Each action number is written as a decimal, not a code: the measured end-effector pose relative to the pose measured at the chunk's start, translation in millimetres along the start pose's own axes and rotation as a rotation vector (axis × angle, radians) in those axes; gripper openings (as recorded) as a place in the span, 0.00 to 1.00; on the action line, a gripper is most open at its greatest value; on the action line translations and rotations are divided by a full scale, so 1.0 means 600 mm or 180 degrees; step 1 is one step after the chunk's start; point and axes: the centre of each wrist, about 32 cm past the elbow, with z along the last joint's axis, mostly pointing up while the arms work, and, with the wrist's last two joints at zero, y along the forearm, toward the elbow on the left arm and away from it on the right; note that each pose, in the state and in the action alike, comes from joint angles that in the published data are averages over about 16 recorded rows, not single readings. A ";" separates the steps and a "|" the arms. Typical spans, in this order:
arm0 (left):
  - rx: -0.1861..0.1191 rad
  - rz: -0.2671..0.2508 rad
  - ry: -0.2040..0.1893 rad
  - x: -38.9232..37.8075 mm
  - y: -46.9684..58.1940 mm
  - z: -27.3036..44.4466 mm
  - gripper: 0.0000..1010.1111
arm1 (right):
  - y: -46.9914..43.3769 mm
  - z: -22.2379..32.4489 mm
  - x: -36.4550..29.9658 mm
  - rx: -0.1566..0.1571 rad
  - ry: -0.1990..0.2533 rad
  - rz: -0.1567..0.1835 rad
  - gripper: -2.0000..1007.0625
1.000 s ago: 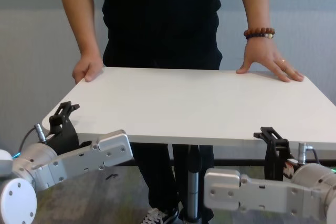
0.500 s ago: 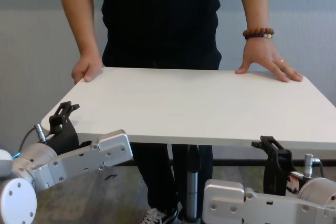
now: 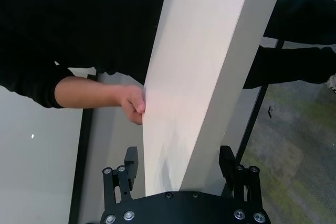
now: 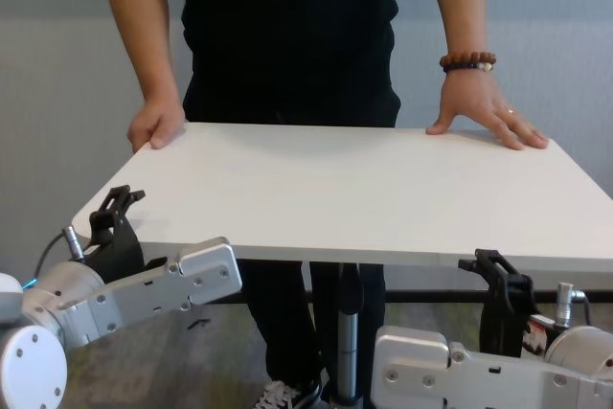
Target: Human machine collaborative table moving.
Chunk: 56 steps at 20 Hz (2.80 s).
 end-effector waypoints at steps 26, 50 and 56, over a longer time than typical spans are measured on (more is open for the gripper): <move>0.0028 -0.0120 -0.0039 0.000 -0.009 0.003 0.99 | 0.009 -0.0047 -0.005 -0.0050 0.0039 0.0053 0.99; -0.0007 -0.0265 -0.0069 0.002 -0.013 0.001 0.99 | 0.009 -0.0045 -0.004 -0.0041 0.0034 0.0052 0.99; -0.0027 -0.0499 -0.0135 0.008 -0.019 -0.001 0.99 | 0.009 -0.0046 -0.004 -0.0040 0.0033 0.0052 0.99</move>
